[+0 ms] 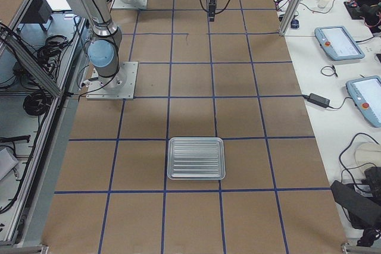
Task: Place bearing gear from tray to pile
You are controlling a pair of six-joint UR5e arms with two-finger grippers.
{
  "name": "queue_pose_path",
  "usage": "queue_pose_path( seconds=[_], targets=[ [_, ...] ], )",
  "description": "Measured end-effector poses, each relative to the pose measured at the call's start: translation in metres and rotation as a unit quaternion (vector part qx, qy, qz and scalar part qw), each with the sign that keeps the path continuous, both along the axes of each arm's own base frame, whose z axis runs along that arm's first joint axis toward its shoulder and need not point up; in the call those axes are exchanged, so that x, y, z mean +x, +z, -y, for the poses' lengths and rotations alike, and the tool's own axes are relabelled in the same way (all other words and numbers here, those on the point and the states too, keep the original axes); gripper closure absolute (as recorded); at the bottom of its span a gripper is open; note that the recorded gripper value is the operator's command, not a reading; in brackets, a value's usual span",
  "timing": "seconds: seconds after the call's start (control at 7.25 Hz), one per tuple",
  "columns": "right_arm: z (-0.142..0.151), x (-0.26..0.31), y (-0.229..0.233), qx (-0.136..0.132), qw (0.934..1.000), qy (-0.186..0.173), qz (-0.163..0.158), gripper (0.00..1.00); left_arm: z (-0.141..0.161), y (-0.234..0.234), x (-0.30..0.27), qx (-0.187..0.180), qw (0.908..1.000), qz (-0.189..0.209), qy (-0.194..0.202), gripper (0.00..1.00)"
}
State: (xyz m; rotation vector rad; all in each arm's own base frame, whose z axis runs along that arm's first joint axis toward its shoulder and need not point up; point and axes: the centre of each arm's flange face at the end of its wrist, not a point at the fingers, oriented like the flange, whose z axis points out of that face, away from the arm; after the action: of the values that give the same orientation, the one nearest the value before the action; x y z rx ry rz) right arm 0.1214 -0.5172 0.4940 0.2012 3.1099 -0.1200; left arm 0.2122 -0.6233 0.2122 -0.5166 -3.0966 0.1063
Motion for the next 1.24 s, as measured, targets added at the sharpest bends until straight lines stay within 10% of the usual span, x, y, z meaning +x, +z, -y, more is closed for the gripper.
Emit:
queue_pose_path(
  seconds=[0.55,0.97,1.24],
  targets=[
    [0.0,0.0,-0.001,0.001,1.0,0.0,0.002,0.0,0.007,-0.018,0.009,-0.01,0.9999,0.003,-0.002,1.0],
    [0.0,0.0,0.0,0.0,1.0,0.0,0.002,0.0,0.007,-0.026,0.013,-0.009,0.9999,0.004,0.005,0.21],
    [0.0,0.0,0.0,0.0,1.0,0.0,0.0,0.0,0.005,-0.025,0.013,-0.006,0.9998,0.002,0.019,0.19]
  ],
)
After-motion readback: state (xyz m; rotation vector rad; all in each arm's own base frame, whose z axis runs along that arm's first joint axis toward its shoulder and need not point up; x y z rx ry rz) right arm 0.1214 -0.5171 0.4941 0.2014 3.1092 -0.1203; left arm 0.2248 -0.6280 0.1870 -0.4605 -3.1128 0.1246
